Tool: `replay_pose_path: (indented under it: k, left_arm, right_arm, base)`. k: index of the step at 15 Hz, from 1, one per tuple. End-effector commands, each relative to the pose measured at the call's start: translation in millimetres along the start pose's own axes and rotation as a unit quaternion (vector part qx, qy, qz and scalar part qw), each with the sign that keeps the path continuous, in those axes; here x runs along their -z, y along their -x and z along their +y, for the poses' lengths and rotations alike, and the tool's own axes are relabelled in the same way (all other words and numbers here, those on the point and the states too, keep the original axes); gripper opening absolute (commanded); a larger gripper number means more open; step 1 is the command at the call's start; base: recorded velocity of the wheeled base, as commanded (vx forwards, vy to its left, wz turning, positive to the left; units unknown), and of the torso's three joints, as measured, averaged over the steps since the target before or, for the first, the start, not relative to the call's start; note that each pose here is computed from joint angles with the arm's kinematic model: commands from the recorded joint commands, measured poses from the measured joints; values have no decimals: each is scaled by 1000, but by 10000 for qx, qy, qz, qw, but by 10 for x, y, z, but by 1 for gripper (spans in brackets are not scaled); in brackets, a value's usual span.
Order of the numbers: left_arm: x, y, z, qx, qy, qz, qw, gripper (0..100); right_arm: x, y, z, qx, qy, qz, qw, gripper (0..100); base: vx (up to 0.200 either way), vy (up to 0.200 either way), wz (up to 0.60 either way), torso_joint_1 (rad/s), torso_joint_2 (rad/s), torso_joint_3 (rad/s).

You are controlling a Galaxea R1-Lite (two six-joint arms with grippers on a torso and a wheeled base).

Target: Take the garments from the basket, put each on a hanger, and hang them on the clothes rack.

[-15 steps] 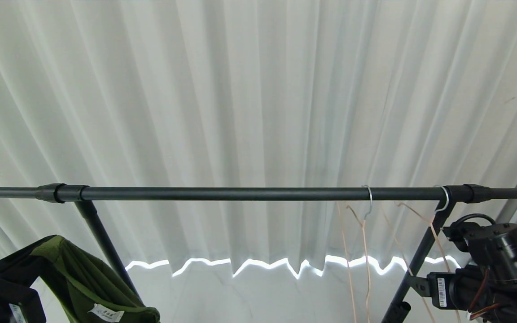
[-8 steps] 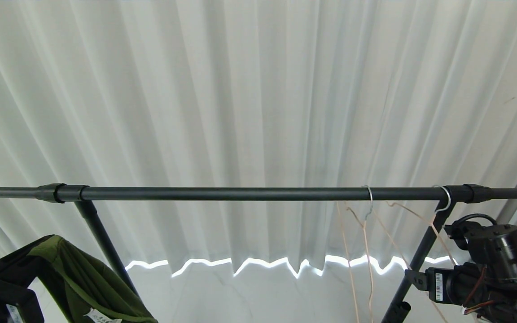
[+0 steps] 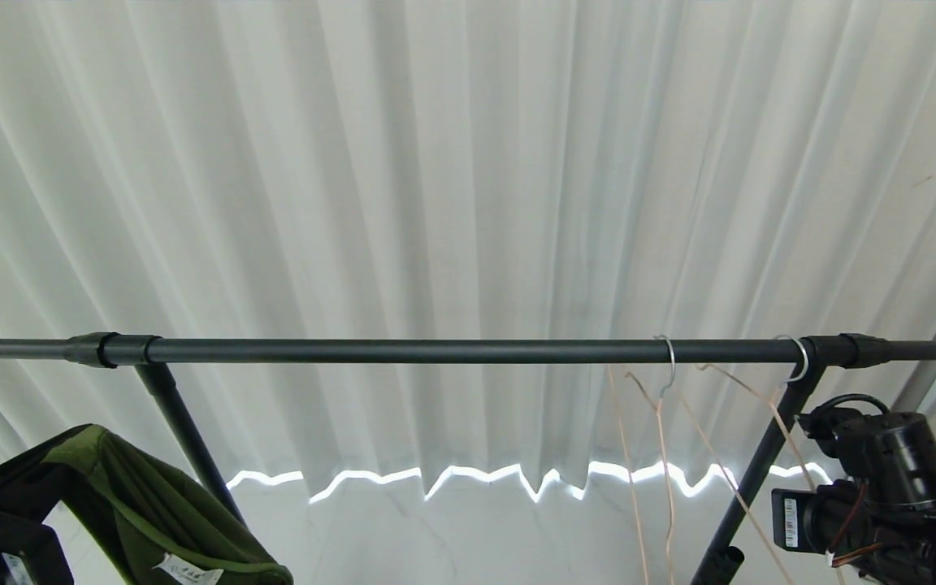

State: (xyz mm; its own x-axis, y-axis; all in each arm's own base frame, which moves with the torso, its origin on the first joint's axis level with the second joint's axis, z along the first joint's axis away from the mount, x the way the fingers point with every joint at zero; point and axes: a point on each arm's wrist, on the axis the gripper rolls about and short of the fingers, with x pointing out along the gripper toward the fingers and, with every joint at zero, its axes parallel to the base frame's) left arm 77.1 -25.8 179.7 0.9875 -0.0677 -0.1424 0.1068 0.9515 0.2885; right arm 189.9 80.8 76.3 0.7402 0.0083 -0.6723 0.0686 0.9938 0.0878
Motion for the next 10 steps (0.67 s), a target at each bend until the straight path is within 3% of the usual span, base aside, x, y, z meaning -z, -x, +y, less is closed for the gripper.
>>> replay_pose_path:
  k: [1,7,10]
  left_arm:
    - [-6,3,4,-13,9,-19,10000,0]
    - [-10,5,7,-23,16,-31,10000,0]
    - [-11,11,9,-27,21,-45,10000,0]
  right_arm:
    - [0,1,-7,12,-12,-1,10000,0]
    - [-67,119,-16,-157,-83,-254,9995,0]
    - [-176,411,-55,-675,-113,-776,9946,0]
  base:
    - [0,0,0,0,0,0]
    - [0,0,0,0,0,0]
    - [0,0,0,0,0,0]
